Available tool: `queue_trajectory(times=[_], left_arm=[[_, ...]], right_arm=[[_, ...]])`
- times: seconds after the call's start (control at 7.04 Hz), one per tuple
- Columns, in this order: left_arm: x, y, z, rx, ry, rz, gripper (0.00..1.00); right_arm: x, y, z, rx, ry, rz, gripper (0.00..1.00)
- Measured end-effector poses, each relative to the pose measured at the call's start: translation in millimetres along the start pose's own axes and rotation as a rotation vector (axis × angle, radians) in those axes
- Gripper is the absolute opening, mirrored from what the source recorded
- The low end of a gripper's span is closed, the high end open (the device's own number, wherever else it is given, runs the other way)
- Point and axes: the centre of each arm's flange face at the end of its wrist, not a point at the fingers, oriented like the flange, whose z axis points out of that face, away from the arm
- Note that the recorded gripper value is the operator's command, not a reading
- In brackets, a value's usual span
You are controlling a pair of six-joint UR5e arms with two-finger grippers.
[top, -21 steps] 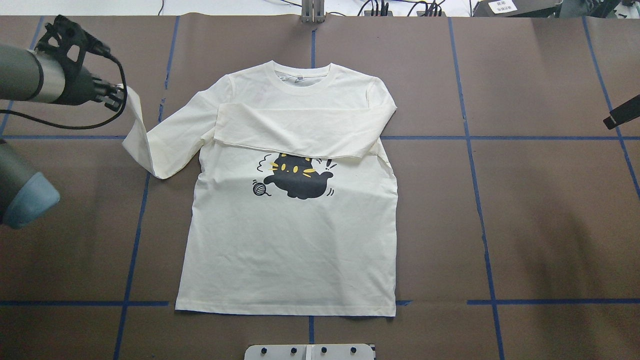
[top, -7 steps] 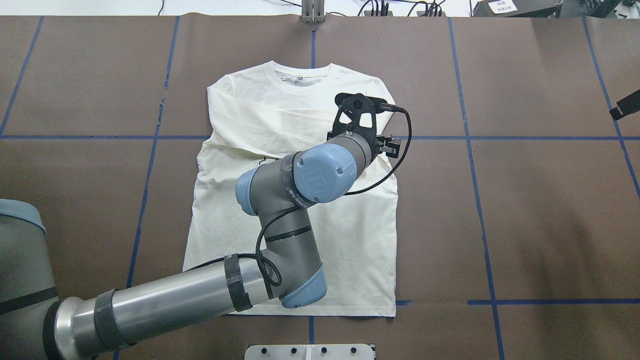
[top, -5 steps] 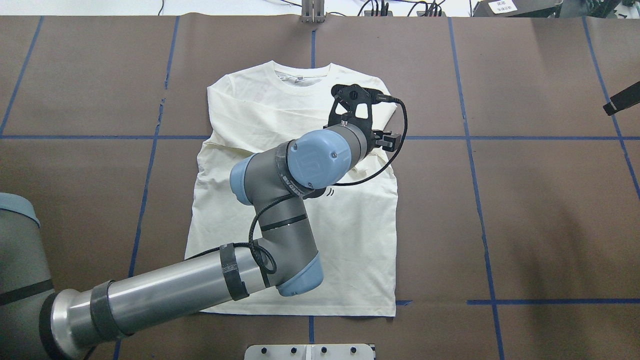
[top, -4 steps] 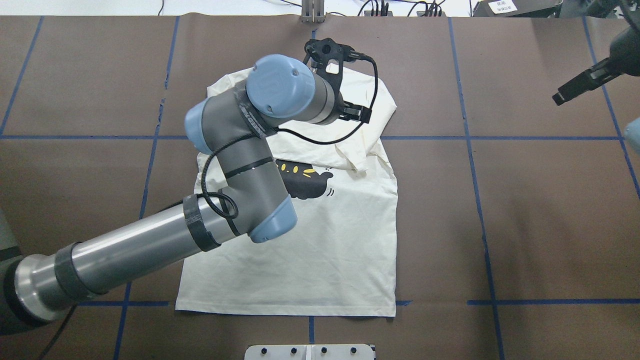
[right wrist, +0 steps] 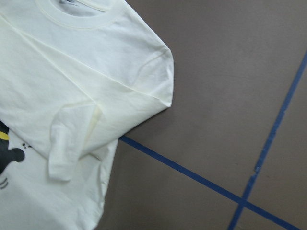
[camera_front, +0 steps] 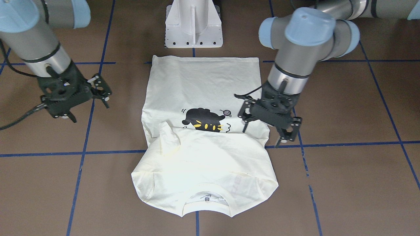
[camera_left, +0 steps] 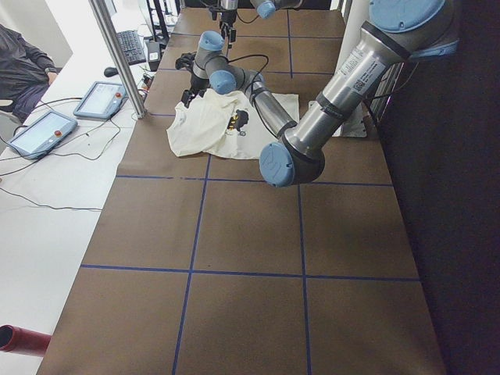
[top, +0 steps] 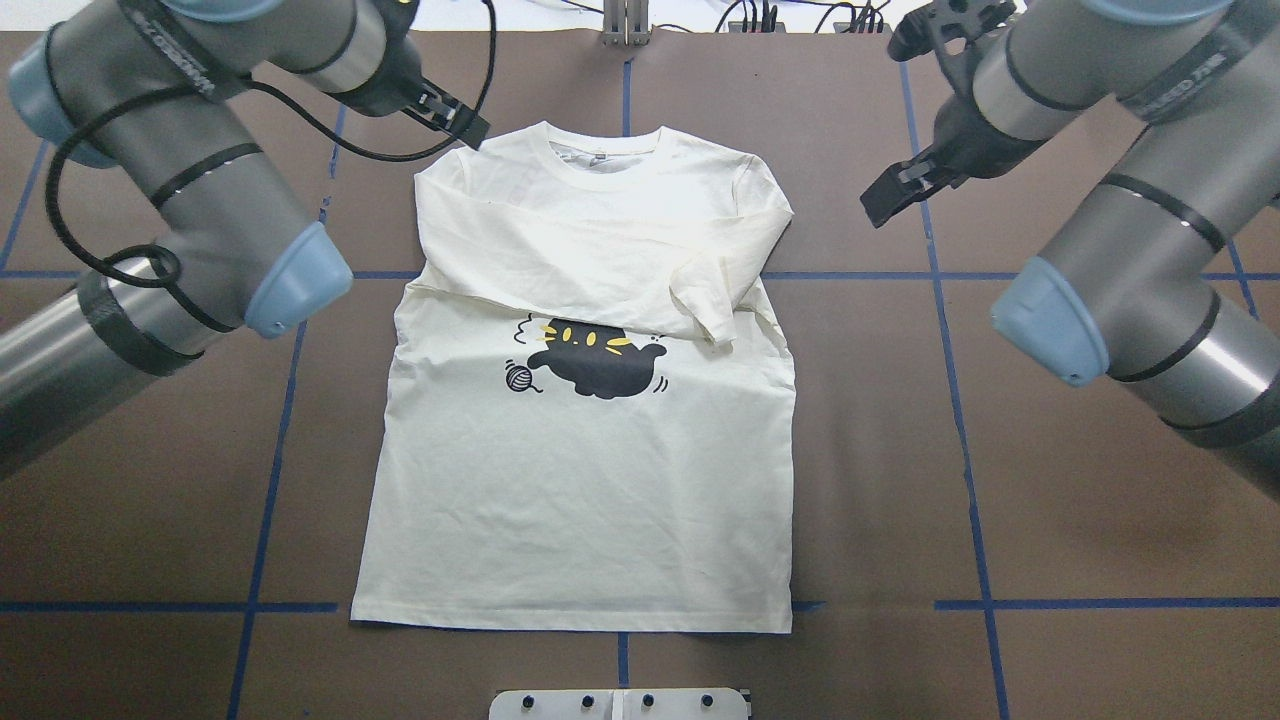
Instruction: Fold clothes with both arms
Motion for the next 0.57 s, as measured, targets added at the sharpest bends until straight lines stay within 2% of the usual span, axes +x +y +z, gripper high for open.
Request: queue_trajectory(times=[0.28, 0.57], left_arm=[[-73, 20, -15, -0.005, -0.057, 0.087, 1.00], [-94, 28, -24, -0.011, -0.044, 0.093, 1.00]], right_arm=[[-96, -40, 46, 0.013, 0.070, 0.078, 0.98], [-173, -55, 103, 0.014, 0.178, 0.107, 0.96]])
